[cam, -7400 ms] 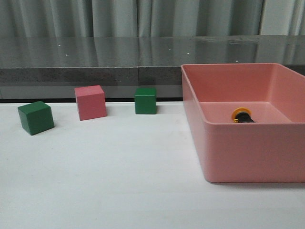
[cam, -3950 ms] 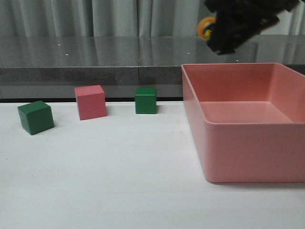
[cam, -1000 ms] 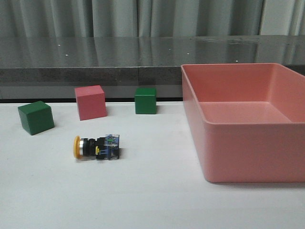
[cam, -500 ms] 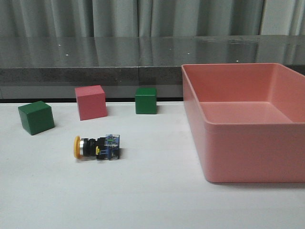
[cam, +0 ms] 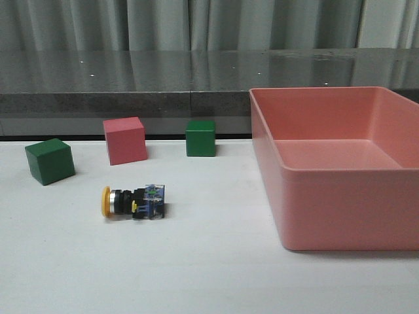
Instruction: Place and stand button with both arms
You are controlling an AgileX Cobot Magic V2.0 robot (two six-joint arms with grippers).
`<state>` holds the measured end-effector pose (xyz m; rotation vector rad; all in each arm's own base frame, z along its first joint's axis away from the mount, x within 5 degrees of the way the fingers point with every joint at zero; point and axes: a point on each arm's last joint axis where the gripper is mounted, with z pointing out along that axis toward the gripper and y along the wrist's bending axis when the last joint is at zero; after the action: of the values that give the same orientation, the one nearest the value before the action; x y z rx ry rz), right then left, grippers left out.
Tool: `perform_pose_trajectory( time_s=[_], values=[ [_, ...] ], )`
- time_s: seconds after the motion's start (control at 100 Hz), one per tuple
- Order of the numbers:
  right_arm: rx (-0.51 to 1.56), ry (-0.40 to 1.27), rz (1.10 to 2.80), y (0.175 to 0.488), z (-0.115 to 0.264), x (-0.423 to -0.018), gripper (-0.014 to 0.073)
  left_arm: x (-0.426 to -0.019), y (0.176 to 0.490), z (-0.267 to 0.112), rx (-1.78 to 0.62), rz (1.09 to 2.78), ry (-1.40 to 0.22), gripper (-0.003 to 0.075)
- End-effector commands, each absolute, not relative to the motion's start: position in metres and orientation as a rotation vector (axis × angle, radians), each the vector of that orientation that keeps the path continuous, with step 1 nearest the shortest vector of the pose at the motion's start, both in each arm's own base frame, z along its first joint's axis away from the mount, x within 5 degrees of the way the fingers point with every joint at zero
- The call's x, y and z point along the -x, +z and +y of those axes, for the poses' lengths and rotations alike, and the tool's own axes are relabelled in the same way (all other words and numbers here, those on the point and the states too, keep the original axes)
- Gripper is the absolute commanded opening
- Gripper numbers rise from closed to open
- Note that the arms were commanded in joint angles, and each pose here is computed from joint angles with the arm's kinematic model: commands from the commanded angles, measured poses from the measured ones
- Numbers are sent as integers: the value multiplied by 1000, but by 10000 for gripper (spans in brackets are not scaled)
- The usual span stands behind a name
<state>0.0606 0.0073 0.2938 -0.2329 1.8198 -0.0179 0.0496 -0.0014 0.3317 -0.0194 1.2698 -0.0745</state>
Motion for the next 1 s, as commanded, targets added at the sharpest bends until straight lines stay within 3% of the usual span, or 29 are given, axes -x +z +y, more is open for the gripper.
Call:
perform_pose_trajectory(
  time_s=[0.0,0.18,0.36,0.45,0.6,0.67,0.81,0.99],
  values=[
    [213,-30,1722,308,7,-62,-113,-66,367,-2,30,1277,-83,-20],
    [213,-30,1723,308,7,-62,-113,-122,403,-4,24,1453,-87,-19],
    [213,-29,1723,308,7,-62,-113,-188,410,-20,-153,1685,-47,-10],
    [213,-29,1723,308,7,-62,-113,-214,404,-42,-345,1771,-30,104],
    [211,-25,1722,308,7,-62,-113,-251,385,-79,-562,1827,-36,513],
    [210,-23,1723,308,7,-62,-113,-263,374,-90,-600,1861,-52,626],
    [210,-23,1723,308,7,-62,-113,-275,351,-103,-607,1972,-129,644],
    [210,-23,1723,308,7,-62,-113,-284,336,-115,-808,1933,-88,638]
  ],
)
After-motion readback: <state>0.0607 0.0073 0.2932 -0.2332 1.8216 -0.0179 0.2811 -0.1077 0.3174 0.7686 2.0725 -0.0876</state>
